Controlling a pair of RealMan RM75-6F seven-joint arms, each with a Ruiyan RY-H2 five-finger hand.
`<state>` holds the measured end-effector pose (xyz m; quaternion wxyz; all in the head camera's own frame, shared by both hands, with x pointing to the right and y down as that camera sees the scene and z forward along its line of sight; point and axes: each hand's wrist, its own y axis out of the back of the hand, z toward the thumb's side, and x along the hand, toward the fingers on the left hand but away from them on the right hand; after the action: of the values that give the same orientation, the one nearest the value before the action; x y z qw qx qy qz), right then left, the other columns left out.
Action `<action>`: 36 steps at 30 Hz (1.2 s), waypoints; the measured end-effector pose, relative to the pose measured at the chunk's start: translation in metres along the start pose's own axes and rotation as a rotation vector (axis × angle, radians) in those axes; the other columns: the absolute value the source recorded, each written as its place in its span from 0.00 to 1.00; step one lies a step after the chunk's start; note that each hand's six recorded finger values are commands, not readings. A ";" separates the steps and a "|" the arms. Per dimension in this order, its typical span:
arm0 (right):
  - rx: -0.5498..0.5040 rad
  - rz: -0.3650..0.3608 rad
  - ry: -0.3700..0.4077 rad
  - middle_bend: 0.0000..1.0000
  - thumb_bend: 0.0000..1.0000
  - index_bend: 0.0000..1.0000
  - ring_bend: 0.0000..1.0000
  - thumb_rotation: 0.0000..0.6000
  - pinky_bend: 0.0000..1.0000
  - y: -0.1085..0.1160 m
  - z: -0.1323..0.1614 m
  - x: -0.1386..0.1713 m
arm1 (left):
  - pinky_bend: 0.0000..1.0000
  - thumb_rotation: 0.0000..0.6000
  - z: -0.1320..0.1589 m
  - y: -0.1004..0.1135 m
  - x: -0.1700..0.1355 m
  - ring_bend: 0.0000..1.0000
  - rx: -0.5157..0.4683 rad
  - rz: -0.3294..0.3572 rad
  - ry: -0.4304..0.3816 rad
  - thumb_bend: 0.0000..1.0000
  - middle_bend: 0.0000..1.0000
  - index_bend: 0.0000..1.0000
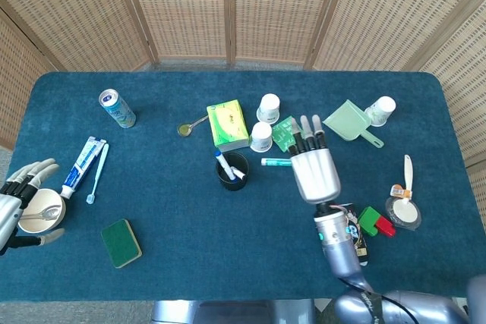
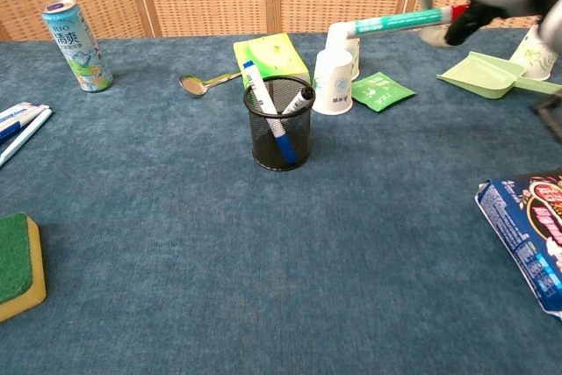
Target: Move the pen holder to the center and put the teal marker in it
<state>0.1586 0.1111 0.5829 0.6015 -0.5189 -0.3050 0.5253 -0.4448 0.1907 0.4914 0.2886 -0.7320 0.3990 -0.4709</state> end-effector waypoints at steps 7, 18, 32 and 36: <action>0.155 -0.025 0.051 0.15 0.42 0.71 0.00 1.00 0.20 0.005 0.040 -0.005 | 0.06 1.00 -0.002 0.002 0.000 0.00 -0.007 0.004 -0.002 0.09 0.00 0.00; 0.292 -0.053 0.124 0.15 0.43 0.71 0.00 1.00 0.22 0.012 0.093 -0.007 | 0.06 1.00 -0.002 0.003 0.000 0.00 -0.013 0.002 -0.005 0.10 0.00 0.00; 0.562 -0.057 0.108 0.14 0.42 0.71 0.00 1.00 0.22 0.002 0.104 -0.024 | 0.06 1.00 -0.004 0.004 0.001 0.00 -0.017 0.005 -0.007 0.10 0.00 0.00; 0.634 -0.057 0.095 0.14 0.42 0.71 0.00 1.00 0.23 -0.002 0.105 -0.023 | 0.06 1.00 -0.005 0.006 0.001 0.00 -0.019 0.012 -0.001 0.10 0.00 0.00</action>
<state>0.0578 0.1208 0.6181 0.7612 -0.3209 -0.1120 0.5523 -0.4511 0.1869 0.4892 0.2847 -0.7325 0.4076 -0.4650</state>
